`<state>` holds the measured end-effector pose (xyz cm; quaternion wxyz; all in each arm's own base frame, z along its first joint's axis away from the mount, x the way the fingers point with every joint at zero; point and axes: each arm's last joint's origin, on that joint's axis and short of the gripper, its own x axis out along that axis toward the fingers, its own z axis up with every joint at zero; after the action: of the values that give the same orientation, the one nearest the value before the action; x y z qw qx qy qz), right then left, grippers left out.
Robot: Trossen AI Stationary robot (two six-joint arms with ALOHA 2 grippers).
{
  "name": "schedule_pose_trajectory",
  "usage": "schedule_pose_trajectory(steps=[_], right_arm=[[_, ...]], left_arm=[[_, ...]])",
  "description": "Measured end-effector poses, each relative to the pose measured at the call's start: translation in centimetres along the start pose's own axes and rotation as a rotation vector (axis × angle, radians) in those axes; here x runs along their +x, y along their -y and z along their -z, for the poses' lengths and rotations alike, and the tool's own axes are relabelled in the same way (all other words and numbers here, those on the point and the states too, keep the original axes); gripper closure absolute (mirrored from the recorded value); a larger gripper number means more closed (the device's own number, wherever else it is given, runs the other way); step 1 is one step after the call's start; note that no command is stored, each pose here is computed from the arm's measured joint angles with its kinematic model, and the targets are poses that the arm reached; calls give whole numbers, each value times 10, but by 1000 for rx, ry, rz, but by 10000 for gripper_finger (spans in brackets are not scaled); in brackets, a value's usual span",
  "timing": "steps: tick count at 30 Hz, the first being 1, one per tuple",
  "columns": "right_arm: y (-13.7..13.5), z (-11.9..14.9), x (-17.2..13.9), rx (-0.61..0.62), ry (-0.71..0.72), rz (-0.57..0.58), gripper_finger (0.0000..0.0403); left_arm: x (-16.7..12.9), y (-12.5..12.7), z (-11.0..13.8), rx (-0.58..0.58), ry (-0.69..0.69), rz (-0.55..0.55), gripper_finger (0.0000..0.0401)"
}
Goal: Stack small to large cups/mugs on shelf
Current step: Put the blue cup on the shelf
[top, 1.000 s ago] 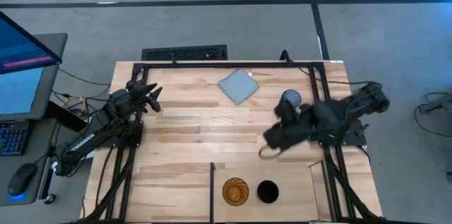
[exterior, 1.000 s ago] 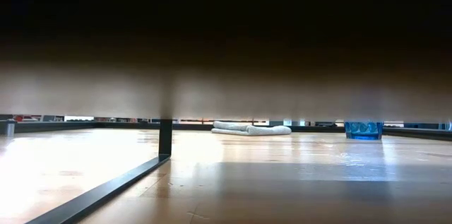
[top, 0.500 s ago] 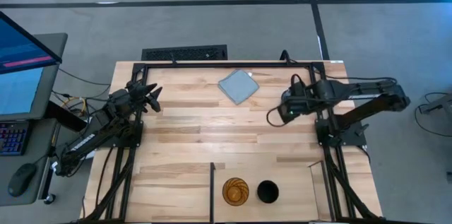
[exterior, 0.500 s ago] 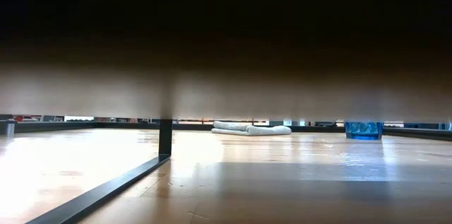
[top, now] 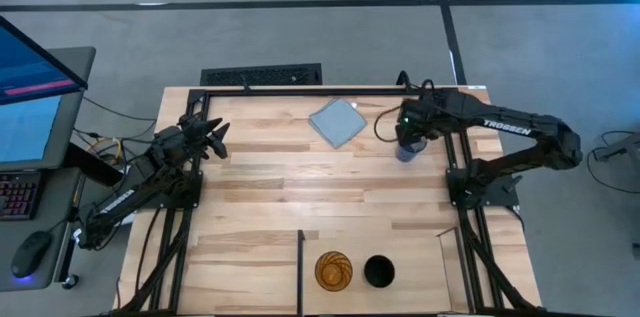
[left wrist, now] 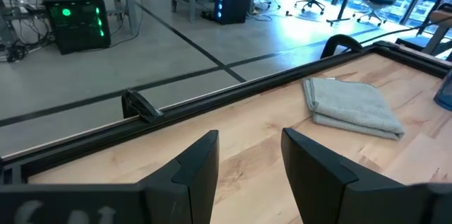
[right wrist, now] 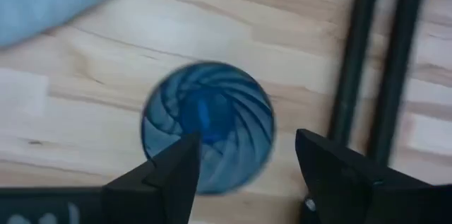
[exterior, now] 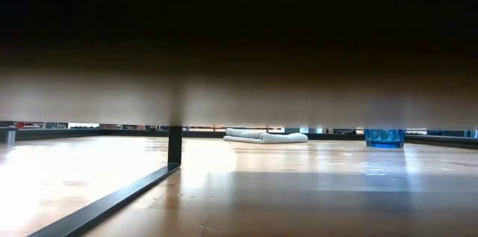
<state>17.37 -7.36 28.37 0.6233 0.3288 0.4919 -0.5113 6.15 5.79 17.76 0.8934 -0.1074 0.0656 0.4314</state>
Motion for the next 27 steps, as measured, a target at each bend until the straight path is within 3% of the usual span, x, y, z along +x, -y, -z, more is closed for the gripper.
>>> schedule_pose_trajectory(steps=[8,18,27], right_arm=[[17,-15,22,15,-48,-18,167],[23,-2,53,-9,-170,-19,184],[22,6,67,-49,-191,-25,193]], left_arm=[[0,0,0,0,0,0,255],[0,0,0,0,-1,0,255],[0,0,0,1,1,-10,255]])
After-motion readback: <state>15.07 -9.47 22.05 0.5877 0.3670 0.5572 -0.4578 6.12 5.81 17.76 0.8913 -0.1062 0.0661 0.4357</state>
